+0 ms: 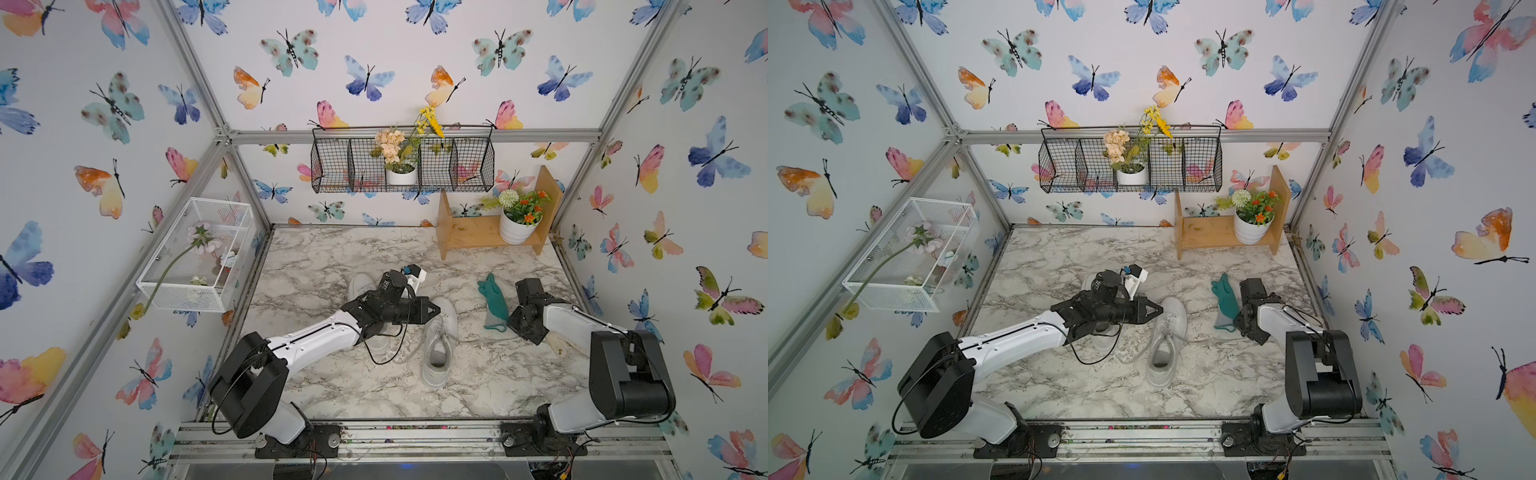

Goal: Tie the shoes
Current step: Wrap the shoelace around the shoelace.

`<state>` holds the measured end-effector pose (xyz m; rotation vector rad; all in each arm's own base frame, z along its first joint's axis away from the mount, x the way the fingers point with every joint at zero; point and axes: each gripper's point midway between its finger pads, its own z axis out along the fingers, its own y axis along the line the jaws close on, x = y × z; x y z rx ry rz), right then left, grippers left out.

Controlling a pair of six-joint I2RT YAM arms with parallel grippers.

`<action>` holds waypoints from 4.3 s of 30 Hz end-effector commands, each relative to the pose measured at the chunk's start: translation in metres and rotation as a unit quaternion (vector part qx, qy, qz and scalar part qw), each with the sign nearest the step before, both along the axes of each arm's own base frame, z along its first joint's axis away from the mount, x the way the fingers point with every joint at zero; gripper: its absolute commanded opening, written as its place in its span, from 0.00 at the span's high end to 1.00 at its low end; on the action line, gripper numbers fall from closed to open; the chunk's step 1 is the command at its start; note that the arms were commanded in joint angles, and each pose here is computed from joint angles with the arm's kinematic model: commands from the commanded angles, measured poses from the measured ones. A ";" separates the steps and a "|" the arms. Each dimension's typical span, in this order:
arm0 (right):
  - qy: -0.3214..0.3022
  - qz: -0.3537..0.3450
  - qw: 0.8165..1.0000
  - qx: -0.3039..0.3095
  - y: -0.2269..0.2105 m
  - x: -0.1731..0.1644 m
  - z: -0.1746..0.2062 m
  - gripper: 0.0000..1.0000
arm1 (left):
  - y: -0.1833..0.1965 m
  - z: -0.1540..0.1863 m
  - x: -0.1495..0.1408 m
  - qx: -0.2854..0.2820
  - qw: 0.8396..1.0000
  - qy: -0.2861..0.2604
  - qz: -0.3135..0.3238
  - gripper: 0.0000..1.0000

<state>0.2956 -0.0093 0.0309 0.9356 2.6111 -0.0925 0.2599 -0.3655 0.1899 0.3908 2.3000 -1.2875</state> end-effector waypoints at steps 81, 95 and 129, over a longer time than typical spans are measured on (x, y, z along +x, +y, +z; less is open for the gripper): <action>-0.377 0.678 0.574 0.263 0.278 -0.036 0.158 0.44 | -0.006 0.022 0.010 -0.013 0.999 -0.045 0.001 1.00; -0.355 0.675 0.598 0.247 0.280 -0.030 0.145 0.98 | 0.020 0.019 0.033 0.027 0.997 -0.049 0.051 0.55; -0.341 0.672 0.615 0.233 0.276 -0.028 0.144 0.98 | 0.121 -0.143 0.209 0.477 0.874 -0.089 -0.037 0.68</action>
